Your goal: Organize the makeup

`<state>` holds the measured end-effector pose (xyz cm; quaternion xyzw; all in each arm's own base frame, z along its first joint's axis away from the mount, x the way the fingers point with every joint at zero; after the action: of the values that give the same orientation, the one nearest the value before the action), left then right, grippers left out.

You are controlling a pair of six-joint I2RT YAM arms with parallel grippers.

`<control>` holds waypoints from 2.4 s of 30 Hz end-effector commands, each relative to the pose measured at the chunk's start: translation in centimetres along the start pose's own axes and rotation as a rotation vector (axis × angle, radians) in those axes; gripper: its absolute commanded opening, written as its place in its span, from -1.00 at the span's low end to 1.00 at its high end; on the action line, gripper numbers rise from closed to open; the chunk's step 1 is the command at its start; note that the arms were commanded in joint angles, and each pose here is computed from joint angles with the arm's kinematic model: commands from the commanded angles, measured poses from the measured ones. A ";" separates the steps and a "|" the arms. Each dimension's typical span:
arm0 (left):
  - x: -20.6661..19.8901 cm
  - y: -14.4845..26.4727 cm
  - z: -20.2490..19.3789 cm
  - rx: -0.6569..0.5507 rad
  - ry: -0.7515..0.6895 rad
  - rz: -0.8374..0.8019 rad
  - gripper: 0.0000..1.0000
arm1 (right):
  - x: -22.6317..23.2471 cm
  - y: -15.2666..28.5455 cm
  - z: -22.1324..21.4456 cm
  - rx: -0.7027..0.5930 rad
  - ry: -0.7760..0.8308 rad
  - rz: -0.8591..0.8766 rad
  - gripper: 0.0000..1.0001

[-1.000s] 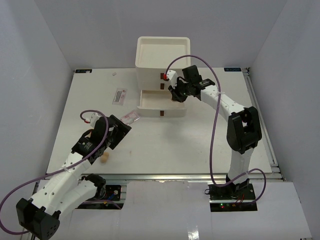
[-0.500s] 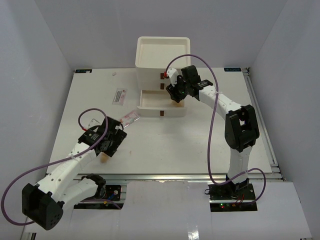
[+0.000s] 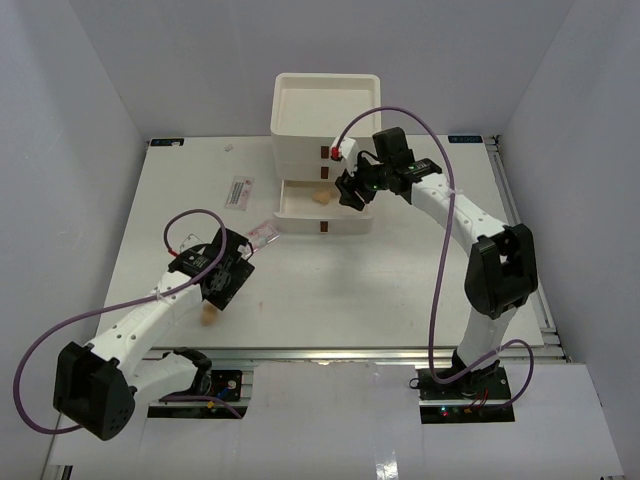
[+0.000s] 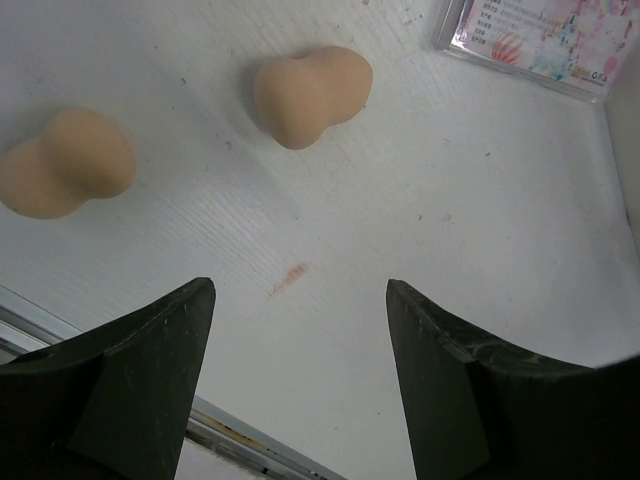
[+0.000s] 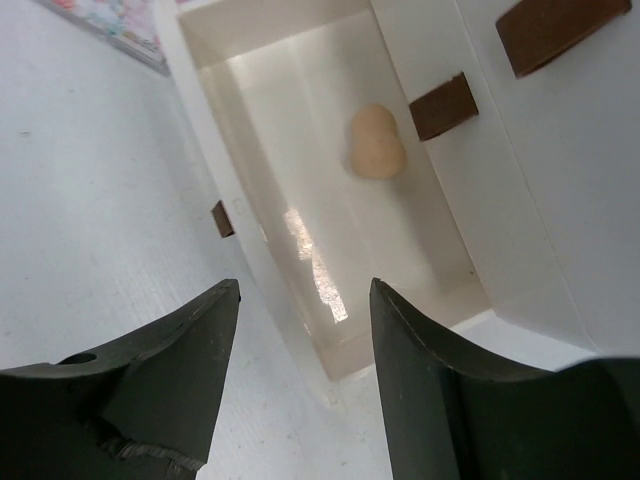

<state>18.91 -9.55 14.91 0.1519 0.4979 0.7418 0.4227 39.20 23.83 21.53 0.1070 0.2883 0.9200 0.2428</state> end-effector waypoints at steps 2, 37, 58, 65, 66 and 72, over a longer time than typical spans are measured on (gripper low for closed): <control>-1.1 -1.0 1.9 -0.046 -0.020 -0.016 0.56 | 1.7 3.6 0.7 -0.054 0.068 0.100 0.21; -3.1 -4.2 3.9 0.093 -0.258 -0.206 -1.00 | -0.3 8.6 -0.7 -0.108 -0.033 0.061 0.15; -22.5 0.1 9.7 0.011 -0.507 -0.890 -1.00 | -0.5 9.9 -2.2 -0.102 -0.057 0.031 0.15; -24.1 -3.4 9.5 0.055 -0.500 -0.826 -0.46 | -0.5 11.0 -2.9 -0.107 -0.063 0.010 0.16; -24.2 -3.3 9.6 0.053 -0.502 -0.827 -0.38 | -0.6 11.1 -3.1 -0.107 -0.065 0.009 0.16; -23.7 -1.7 10.2 0.010 -0.516 -0.823 0.08 | -0.3 10.8 -3.6 -0.104 -0.075 0.041 0.16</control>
<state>40.62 -21.77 17.84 0.1556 0.4449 0.4431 0.7626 34.69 13.99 24.27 0.1388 0.2418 0.9251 0.2576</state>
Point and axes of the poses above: each gripper's point midway between its finger pads, its own y axis back along the fingers, its own x axis along the line the jaws close on, z = x × y, the point moved 6 cm from there along y, back along the fingers, and after that the axes turned 14 degrees about -y, right-handed, at the moved point
